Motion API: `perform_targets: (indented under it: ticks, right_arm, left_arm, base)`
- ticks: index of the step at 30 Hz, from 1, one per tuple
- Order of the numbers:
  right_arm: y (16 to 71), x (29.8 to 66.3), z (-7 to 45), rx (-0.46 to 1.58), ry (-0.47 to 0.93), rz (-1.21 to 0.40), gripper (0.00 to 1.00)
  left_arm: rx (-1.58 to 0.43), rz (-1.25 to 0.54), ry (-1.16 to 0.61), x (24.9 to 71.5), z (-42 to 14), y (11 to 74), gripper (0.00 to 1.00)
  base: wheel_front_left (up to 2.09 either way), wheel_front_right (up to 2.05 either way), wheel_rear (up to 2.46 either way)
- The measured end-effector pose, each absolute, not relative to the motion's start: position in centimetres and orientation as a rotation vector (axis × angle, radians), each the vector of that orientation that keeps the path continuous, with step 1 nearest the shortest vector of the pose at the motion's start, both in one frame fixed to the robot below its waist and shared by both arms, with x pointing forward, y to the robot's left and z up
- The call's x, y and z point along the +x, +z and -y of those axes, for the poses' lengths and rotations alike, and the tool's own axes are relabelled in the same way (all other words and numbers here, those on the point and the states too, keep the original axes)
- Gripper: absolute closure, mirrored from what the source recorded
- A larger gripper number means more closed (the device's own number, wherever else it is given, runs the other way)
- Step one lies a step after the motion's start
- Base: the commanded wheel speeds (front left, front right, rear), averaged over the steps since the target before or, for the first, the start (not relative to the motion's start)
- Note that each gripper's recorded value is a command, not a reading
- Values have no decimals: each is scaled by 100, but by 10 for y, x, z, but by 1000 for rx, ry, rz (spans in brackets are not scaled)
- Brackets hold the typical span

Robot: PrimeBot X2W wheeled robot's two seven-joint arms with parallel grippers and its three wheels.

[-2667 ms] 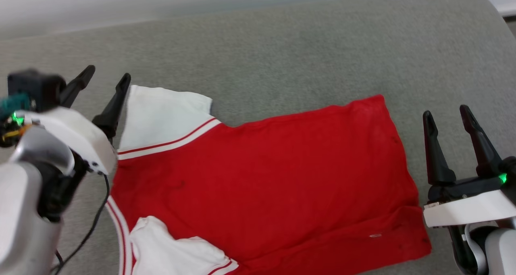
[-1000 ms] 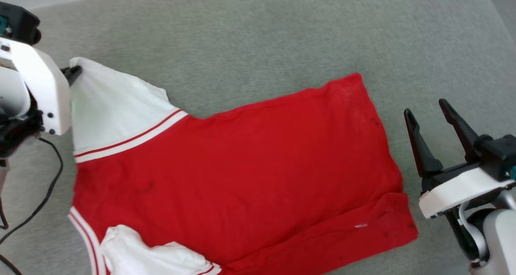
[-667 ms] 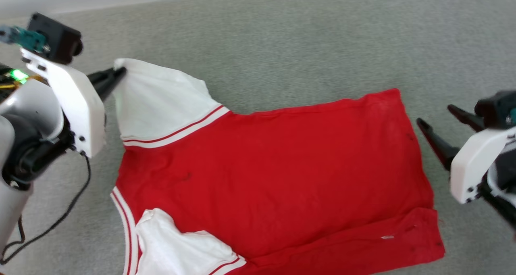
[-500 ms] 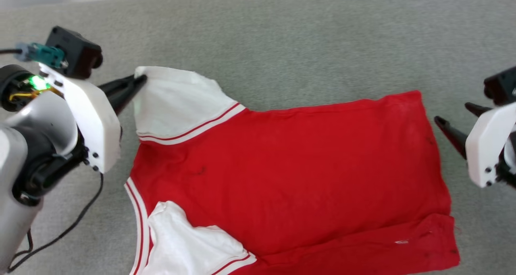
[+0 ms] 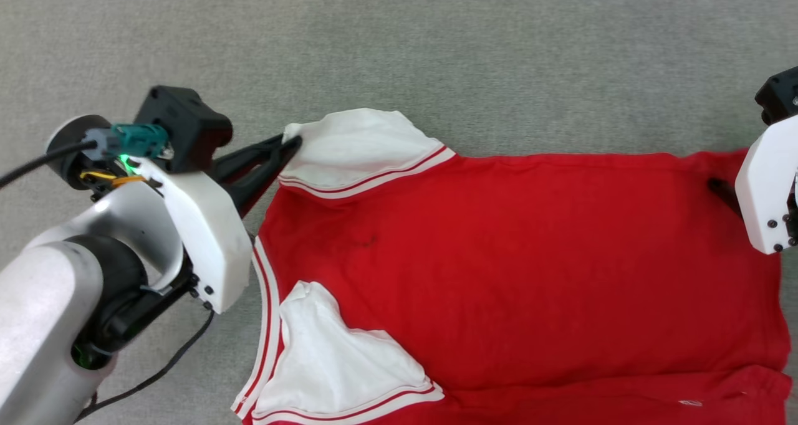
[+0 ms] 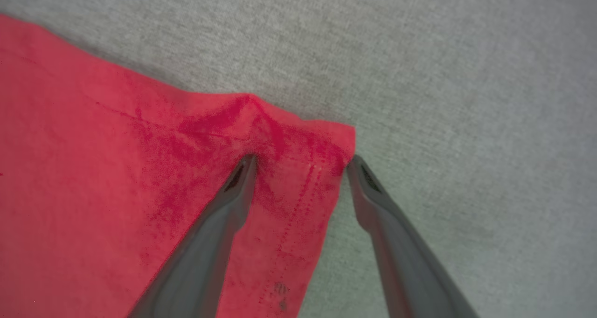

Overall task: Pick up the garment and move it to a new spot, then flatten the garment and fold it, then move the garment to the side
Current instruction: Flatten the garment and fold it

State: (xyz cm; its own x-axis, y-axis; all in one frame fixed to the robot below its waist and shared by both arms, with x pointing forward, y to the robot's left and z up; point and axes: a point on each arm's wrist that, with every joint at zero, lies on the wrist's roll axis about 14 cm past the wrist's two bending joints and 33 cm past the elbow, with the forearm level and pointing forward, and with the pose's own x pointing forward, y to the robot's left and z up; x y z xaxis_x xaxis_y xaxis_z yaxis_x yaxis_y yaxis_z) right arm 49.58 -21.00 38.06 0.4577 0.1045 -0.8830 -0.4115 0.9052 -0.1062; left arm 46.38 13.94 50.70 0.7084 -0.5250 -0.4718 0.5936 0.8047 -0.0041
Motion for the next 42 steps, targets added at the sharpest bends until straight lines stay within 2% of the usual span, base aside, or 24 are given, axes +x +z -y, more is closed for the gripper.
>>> perform_targets:
  ticks: [8, 9, 10, 11, 21, 28, 34, 42]
  right_arm:
    - [354, 495, 198, -366, 372, -1117, 0]
    - [353, 494, 197, -370, 375, -1119, 52]
    - [353, 494, 196, -371, 378, -1118, 85]
    - [353, 493, 195, -366, 381, -1113, 100]
    - [378, 482, 191, -278, 377, -1006, 100]
    - [425, 472, 203, -206, 335, -837, 100]
    - [448, 441, 217, -159, 309, -749, 100]
    - [445, 396, 224, -82, 290, -712, 100]
  left_arm:
    - [142, -488, -605, 455, -142, 501, 100]
    - [137, -492, -604, 454, -142, 500, 100]
    - [134, -492, -602, 453, -142, 500, 100]
    - [134, -491, -598, 452, -143, 500, 100]
    - [103, -454, -536, 444, -155, 512, 100]
    - [81, -417, -485, 421, -166, 529, 100]
    - [60, -428, -465, 387, -171, 531, 100]
    - [5, -501, -437, 346, -175, 511, 100]
  base:
    - [0, 0, 0]
    - [0, 0, 0]
    - [0, 0, 0]
    - [0, 0, 0]
    - [0, 0, 0]
    - [0, 0, 0]
    - [0, 0, 0]
    - [0, 0, 0]
